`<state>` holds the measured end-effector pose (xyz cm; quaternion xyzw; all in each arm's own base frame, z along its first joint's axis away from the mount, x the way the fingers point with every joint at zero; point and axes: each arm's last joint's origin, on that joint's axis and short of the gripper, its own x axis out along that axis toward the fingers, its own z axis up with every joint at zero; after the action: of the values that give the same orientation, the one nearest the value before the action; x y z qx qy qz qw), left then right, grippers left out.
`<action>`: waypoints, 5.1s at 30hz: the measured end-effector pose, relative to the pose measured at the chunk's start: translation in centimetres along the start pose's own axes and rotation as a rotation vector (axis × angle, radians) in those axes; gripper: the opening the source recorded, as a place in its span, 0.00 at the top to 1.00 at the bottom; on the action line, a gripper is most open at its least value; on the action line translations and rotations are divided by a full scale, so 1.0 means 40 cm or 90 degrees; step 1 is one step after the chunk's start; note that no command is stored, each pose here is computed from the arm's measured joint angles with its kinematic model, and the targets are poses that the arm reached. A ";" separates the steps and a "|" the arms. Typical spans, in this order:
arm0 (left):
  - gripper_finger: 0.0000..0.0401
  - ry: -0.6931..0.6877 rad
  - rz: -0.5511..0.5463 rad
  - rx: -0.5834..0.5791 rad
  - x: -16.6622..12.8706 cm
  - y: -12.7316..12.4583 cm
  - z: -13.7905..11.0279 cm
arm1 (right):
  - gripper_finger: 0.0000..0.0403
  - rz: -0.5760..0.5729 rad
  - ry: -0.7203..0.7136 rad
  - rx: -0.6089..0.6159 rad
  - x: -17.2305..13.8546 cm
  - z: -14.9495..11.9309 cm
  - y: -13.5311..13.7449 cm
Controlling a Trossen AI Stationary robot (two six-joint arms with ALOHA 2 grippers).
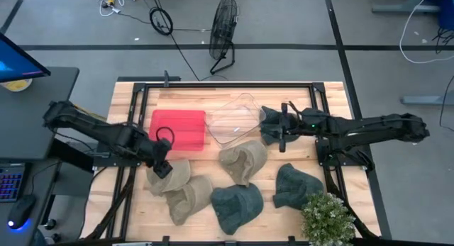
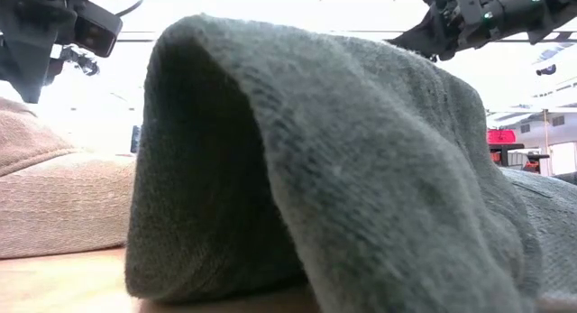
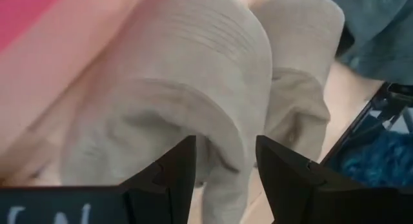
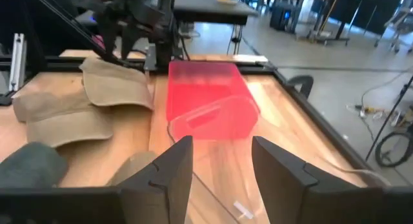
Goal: Pick & Place hat
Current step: Put the top left brown cap into the red bin, then put the top right black cap into the transparent bin
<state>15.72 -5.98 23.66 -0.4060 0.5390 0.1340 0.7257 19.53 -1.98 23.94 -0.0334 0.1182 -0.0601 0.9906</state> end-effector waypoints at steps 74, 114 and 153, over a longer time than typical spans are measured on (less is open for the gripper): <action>0.97 -0.086 0.442 0.109 0.000 -0.040 0.305 | 0.59 0.001 0.048 0.024 0.014 -0.022 0.002; 0.72 0.058 0.338 0.170 0.131 0.141 0.338 | 0.59 0.002 0.057 0.025 0.020 -0.027 0.003; 0.64 -0.400 0.147 0.218 -0.049 0.102 0.209 | 0.59 -0.463 0.433 0.283 0.047 -0.083 -0.102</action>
<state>18.00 3.21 24.35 -0.1545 0.3466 0.2411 0.8932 20.10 -6.42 20.62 0.1592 0.3971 -0.4297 0.7952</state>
